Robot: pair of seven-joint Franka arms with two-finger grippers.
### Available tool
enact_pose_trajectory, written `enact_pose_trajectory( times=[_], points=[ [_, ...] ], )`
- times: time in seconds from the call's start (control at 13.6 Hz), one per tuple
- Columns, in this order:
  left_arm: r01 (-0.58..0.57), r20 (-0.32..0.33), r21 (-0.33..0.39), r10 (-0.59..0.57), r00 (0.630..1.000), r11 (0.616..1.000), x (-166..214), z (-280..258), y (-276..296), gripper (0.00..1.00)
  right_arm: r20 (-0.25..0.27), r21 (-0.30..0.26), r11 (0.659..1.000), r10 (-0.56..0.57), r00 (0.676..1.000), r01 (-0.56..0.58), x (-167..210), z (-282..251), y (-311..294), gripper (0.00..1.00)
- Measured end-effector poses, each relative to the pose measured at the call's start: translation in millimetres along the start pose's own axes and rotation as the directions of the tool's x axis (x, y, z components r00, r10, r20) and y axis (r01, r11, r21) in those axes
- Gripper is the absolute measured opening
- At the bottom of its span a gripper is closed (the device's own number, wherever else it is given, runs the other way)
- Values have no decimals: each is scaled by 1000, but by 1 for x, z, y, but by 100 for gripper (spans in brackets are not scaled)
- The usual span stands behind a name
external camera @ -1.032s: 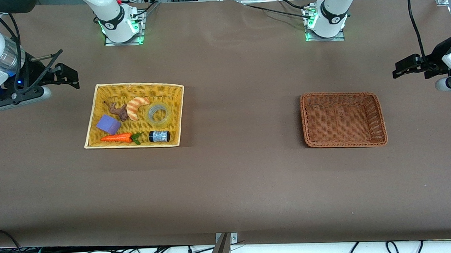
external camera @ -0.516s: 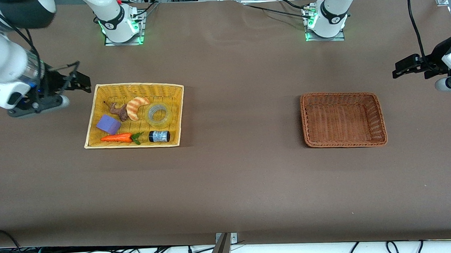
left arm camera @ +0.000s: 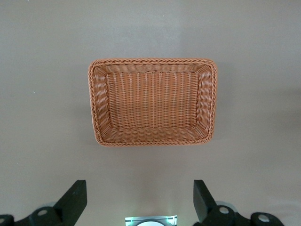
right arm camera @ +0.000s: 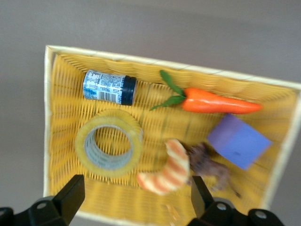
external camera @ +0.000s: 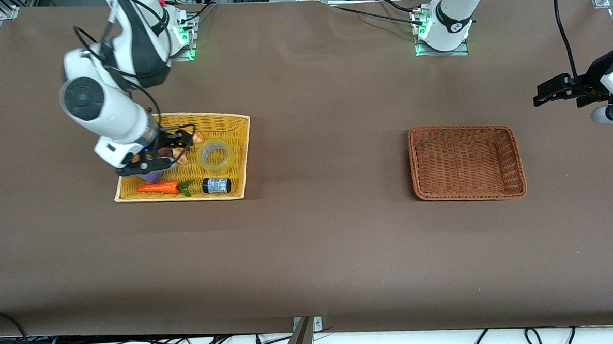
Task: Transfer tape with both arms
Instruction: 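Reach the right gripper down to the tape roll in the yellow tray, then grasp the tape roll with the right gripper while the left gripper approaches the basket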
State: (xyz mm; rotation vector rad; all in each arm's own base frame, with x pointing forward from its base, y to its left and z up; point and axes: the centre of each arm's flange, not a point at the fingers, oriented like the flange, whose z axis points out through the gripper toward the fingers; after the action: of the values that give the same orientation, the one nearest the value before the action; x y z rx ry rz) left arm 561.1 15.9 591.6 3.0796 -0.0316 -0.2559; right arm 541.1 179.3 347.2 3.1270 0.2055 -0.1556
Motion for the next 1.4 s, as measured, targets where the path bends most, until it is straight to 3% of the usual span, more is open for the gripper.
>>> enact_pose_trajectory(
  times=[0.37,0.66,1.11,1.18,1.4],
  points=[
    [0,2,0,0,1000,1000,1,1,0,100,-19,17,1000,12,1000,-12,12,83,-1,100],
    [0,3,0,0,1000,1000,1,2,0,100,-4,23,999,30,1000,-30,17,130,-2,96],
    [2,3,2,-2,1000,1000,14,15,-1,100,-4,26,998,61,998,-61,16,131,-5,27],
    [2,6,2,-2,1000,1000,18,19,-1,100,-1,25,997,76,997,-76,16,132,-5,27],
    [1,35,3,-1,999,1000,29,36,-1,100,12,23,996,87,996,-87,12,136,-8,56]
  ],
)
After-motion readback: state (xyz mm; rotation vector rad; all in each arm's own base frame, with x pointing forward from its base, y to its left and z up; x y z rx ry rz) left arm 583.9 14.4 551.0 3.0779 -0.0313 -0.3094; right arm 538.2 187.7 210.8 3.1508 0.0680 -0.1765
